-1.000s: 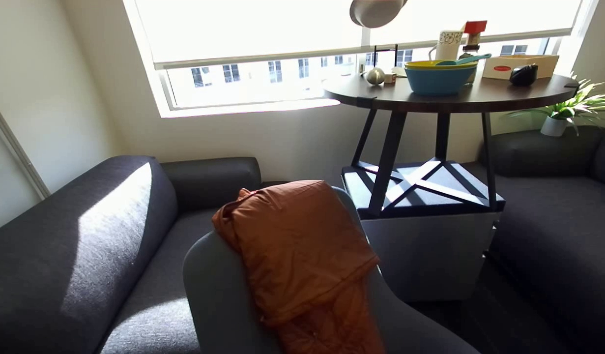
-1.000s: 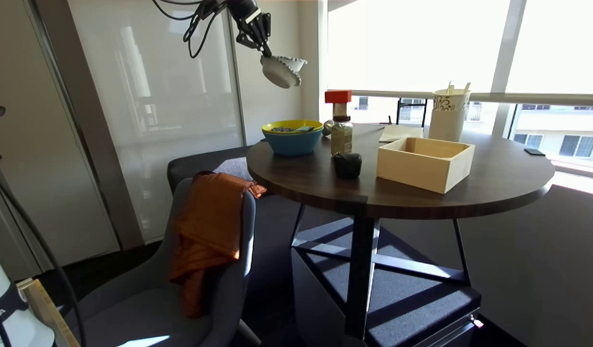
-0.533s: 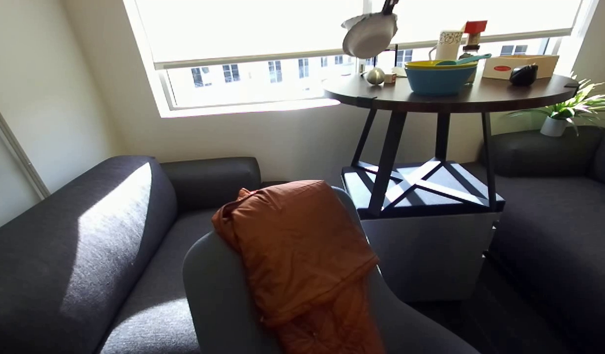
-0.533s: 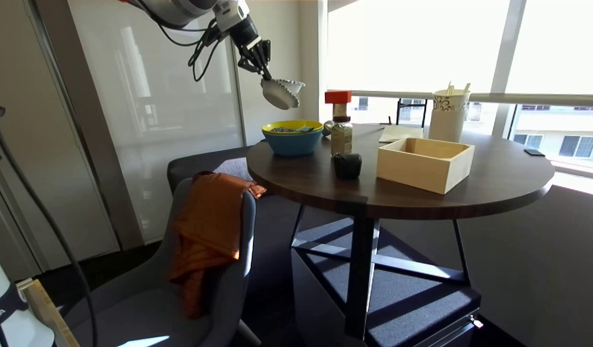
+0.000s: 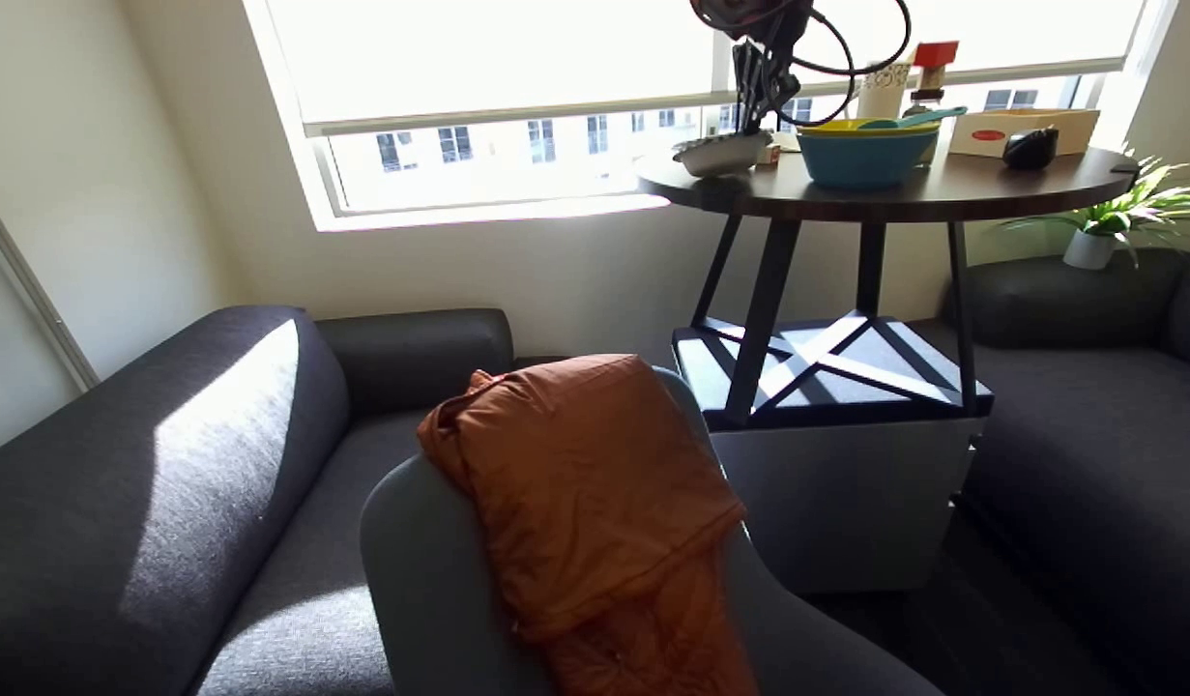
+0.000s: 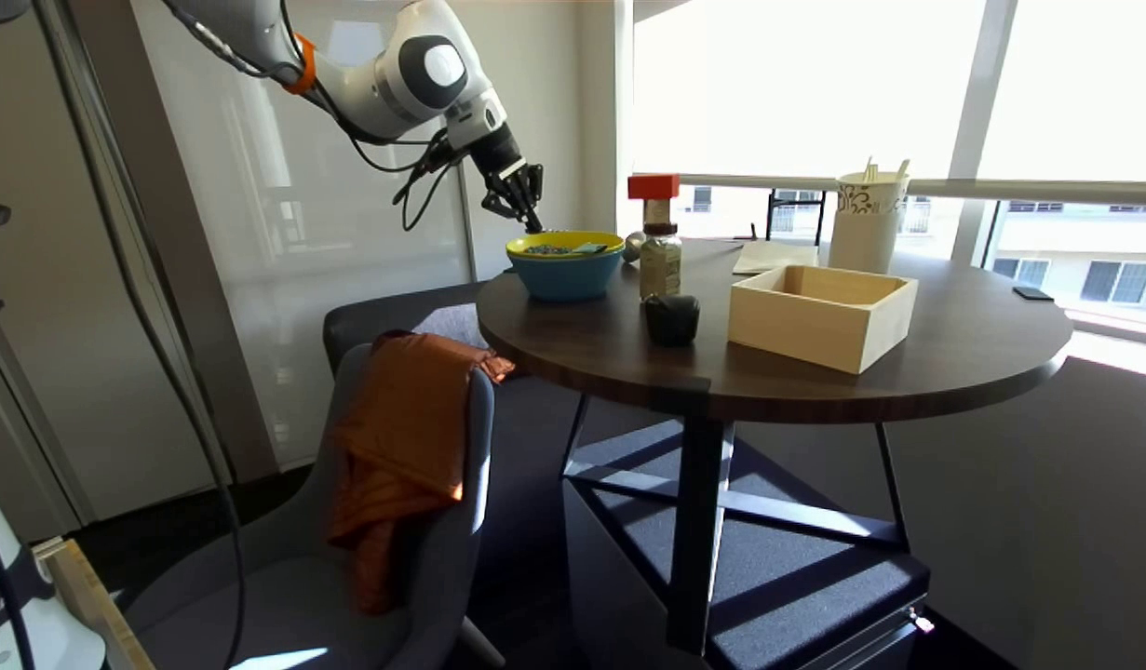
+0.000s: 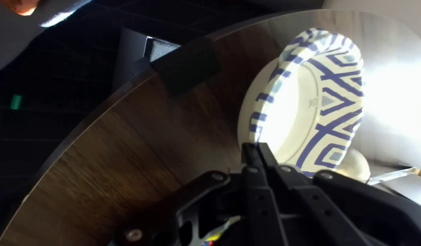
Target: Pick up the bowl and put it on top of the orange block
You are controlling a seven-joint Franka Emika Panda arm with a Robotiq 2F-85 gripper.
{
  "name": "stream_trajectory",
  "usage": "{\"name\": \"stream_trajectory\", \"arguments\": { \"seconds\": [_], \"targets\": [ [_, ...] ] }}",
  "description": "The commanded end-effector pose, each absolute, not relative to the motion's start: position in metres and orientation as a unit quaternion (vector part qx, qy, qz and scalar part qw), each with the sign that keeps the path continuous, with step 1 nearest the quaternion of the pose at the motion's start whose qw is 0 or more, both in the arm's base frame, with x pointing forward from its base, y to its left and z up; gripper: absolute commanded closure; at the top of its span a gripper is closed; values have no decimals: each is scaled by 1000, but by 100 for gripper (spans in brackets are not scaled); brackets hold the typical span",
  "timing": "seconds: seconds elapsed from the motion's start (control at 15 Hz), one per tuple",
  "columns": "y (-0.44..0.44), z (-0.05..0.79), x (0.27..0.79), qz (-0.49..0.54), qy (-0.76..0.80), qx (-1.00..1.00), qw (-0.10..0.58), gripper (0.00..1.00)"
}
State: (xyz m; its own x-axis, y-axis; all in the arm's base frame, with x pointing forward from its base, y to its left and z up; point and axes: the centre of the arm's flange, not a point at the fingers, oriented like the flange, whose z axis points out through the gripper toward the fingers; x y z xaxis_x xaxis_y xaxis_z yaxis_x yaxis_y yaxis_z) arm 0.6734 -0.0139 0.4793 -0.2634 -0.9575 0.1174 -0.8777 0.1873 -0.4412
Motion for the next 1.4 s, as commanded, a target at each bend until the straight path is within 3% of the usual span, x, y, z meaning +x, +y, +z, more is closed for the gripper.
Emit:
{"name": "stream_trajectory", "arguments": {
  "seconds": [0.0, 0.6, 0.73, 0.93, 1.0, 1.07, 1.33],
  "targets": [
    [-16, 468, 680, -216, 773, -595, 48, 70],
    [-16, 458, 680, -189, 780, -594, 46, 9],
    [-15, 450, 686, -186, 780, -595, 45, 1],
    [-12, 435, 697, -165, 787, -593, 49, 0],
    [-12, 432, 699, -158, 790, -591, 52, 25],
    [-12, 430, 701, -154, 792, -588, 55, 25],
    [-13, 438, 702, -146, 798, -581, 67, 54]
  ]
}}
